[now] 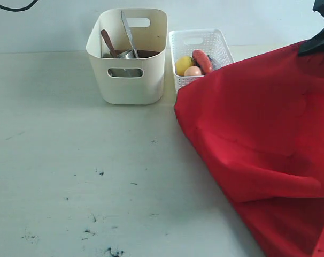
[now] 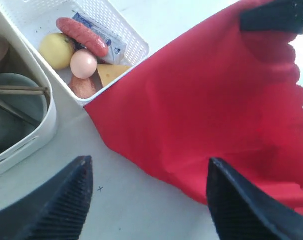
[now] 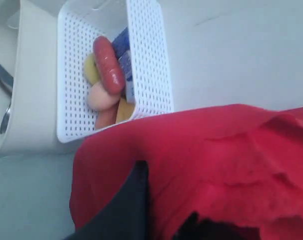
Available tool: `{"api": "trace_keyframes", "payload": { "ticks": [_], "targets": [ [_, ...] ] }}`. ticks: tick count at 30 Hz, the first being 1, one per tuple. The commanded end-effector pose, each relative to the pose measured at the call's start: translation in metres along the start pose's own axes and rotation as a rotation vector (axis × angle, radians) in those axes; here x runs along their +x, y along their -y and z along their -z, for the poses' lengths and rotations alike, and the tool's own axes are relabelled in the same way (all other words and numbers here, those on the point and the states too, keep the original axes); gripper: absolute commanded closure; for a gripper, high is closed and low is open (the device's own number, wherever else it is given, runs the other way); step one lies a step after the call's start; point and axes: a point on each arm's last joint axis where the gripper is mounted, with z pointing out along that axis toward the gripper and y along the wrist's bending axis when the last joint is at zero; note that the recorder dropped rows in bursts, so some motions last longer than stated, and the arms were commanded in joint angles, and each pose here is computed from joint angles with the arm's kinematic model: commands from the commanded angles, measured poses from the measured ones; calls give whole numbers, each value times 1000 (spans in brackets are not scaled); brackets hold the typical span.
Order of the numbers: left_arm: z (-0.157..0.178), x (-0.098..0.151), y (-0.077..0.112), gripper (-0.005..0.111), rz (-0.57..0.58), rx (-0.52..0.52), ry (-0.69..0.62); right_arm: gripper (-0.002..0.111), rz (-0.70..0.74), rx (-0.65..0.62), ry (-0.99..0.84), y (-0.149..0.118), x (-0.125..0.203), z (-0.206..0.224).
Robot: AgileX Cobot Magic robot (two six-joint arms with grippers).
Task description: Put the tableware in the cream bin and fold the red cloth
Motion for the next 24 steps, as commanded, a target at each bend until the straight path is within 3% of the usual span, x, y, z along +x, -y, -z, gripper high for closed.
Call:
{"api": "trace_keyframes", "payload": {
  "ticks": [1,6,11,14,18,20,24],
  "targets": [
    [5,0,0,43,-5,5,14,108,-47,13,-56,11,-10,-16],
    [5,0,0,43,-5,5,14,108,-82,28,-137,26,-4,-33],
    [5,0,0,43,-5,5,14,104,-130,150,-105,44,-6,-42],
    [5,0,0,43,-5,5,14,88,-132,205,-86,57,-7,-51],
    [5,0,0,43,-5,5,14,58,-132,250,-10,68,-14,-59],
    [5,0,0,43,-2,2,14,52,-108,262,32,65,-19,-53],
    [5,0,-1,43,-4,-9,13,49,-45,252,75,46,-25,-30]
  ]
}}
